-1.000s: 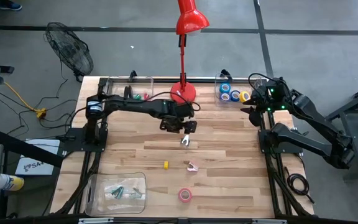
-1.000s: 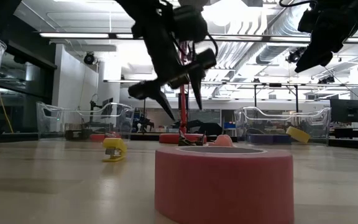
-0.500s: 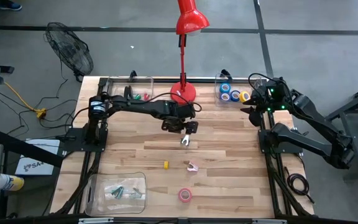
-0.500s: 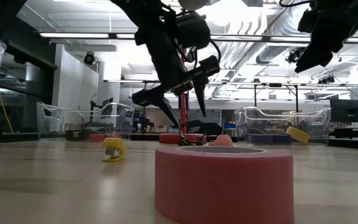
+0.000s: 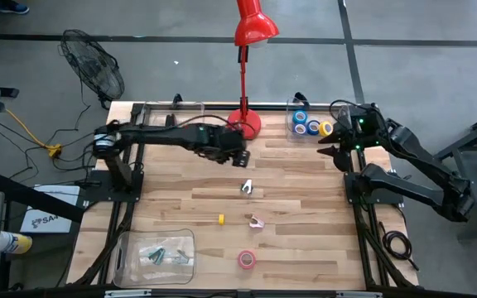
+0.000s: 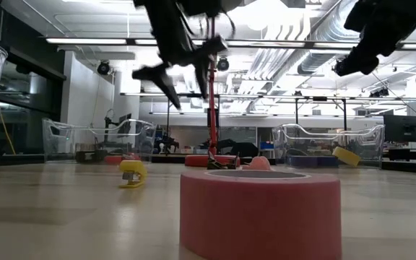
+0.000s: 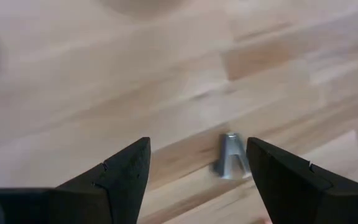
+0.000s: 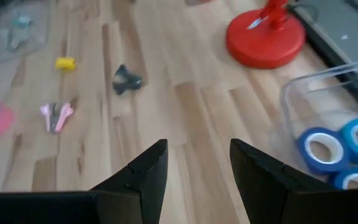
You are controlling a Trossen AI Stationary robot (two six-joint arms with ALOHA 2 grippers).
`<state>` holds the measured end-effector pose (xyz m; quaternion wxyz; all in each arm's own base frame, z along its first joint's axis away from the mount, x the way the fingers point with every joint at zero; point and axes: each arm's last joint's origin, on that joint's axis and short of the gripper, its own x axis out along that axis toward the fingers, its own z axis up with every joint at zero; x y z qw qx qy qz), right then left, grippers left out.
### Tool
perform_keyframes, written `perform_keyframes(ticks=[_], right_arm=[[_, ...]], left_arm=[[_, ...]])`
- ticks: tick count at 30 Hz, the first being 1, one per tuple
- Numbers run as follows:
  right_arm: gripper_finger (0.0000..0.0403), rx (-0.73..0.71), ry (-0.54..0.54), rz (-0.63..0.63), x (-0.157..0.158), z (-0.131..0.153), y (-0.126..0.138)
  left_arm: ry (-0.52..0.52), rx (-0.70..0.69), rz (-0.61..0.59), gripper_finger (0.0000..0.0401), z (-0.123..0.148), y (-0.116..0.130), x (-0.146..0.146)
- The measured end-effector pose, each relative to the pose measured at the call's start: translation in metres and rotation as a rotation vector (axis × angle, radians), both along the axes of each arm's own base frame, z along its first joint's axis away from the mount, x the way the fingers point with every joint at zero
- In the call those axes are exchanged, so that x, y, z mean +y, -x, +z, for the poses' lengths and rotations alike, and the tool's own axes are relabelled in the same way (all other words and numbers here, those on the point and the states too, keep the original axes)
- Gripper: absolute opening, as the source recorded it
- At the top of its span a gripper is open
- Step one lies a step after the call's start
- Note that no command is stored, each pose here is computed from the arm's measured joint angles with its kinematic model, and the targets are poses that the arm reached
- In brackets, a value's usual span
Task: Pick and place Stapler, Stapler remover, tape
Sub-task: Put the black stapler remover into the bottom transparent bin
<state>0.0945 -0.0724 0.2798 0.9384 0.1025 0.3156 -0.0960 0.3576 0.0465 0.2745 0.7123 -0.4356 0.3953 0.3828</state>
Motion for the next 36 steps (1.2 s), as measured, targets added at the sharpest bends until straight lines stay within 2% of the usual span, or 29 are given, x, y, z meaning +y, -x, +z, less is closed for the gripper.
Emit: perform_keyframes(ticks=[6, 10, 16, 20, 26, 32, 36], right_arm=[[0.0165, 0.067, -0.036, 0.121, 0.002, -0.001, -0.035], [0.0165, 0.072, 0.029, 0.26, 0.007, -0.001, -0.068], [0.0165, 0.094, 0.198, 0.501, 0.016, -0.016, -0.119], [0.0165, 0.134, 0.303, 0.611, 0.021, -0.034, -0.148], [0.0165, 0.245, 0.405, 0.696, 0.025, -0.055, -0.19], [0.0167, 0.363, 0.449, 0.82, 0.029, -0.069, -0.233], [0.0183, 0.417, 0.476, 0.918, 0.03, -0.076, -0.258]], left_arm=[[-0.114, 0.115, 0.031, 0.0261, 0.038, 0.05, -0.002], [-0.184, 0.165, 0.058, 0.0261, 0.061, 0.084, -0.003], [-0.236, 0.136, 0.051, 0.0261, 0.09, 0.13, -0.008], [-0.245, 0.102, 0.039, 0.0261, 0.094, 0.153, -0.011], [-0.24, 0.093, 0.035, 0.0261, 0.085, 0.182, -0.014], [-0.2, 0.03, 0.024, 0.0261, 0.073, 0.199, -0.018], [-0.181, 0.002, 0.014, 0.0261, 0.067, 0.207, -0.019]])
